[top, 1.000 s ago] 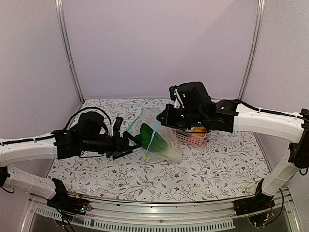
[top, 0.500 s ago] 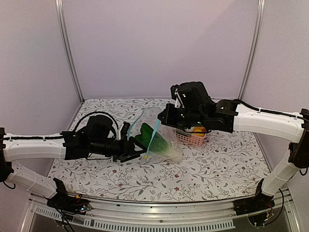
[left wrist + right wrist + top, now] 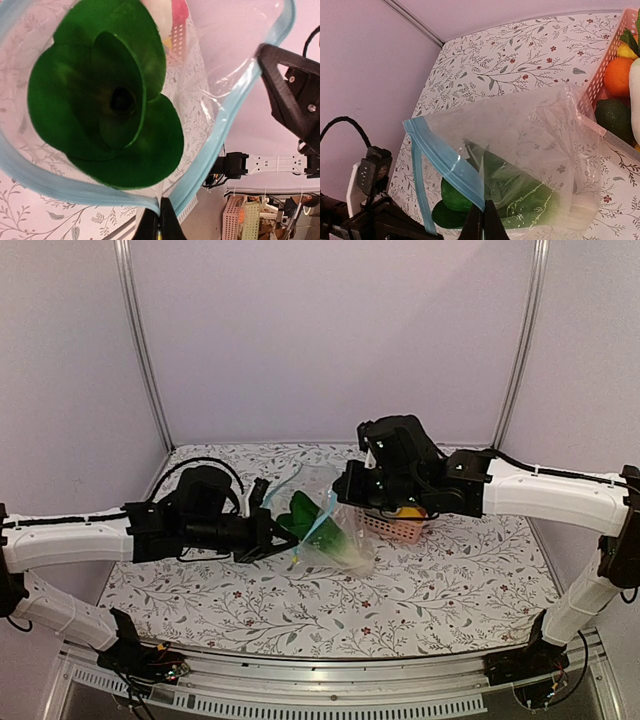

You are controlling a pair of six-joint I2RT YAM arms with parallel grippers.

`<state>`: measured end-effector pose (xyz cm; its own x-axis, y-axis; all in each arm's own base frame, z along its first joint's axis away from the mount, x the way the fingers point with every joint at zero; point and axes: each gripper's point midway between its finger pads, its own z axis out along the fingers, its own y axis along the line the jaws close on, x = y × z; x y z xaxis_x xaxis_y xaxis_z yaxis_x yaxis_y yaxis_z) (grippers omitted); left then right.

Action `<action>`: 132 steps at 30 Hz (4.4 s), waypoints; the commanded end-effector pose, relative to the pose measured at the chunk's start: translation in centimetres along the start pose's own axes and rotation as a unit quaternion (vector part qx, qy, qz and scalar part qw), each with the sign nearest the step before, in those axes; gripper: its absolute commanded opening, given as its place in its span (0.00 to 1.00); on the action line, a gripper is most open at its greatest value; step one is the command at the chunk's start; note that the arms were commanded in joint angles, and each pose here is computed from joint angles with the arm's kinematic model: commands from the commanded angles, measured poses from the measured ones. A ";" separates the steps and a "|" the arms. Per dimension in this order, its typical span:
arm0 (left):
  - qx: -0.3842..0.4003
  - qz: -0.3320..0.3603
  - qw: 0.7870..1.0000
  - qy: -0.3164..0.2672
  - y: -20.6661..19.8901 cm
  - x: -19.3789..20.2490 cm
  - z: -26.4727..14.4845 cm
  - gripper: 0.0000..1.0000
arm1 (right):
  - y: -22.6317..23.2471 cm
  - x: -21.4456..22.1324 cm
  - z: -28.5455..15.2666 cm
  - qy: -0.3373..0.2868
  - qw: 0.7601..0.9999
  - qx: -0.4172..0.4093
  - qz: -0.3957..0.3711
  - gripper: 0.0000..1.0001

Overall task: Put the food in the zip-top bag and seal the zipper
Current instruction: Pass from the right arm to the left, then pick up the fake vegetable from the bin, then place the fake vegetable in the zipper food storage bag.

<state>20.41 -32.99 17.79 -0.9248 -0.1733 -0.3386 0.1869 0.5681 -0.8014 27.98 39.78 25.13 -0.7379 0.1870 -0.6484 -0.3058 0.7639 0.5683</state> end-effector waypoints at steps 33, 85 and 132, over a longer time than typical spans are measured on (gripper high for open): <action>0.028 0.306 0.933 0.189 -3.1 -5.5 -4.5 0.00 | -14.1 -7.2 -4.6 -0.026 0.982 0.184 -0.015 0.78; 0.011 0.229 0.957 0.181 -3.0 -5.8 -5.1 0.00 | -7.8 -9.3 -2.0 -0.048 0.997 0.051 -0.014 0.51; 0.035 0.212 0.963 0.164 -3.9 -5.8 -5.5 0.00 | 2.3 3.0 3.2 -0.157 0.985 0.031 -0.066 0.56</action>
<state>23.23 -30.06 24.50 -0.8192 0.3555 -0.4500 0.5735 0.4978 -0.6506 26.24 43.61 23.37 -0.4970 0.2398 -0.8340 -0.3848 0.8005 0.4595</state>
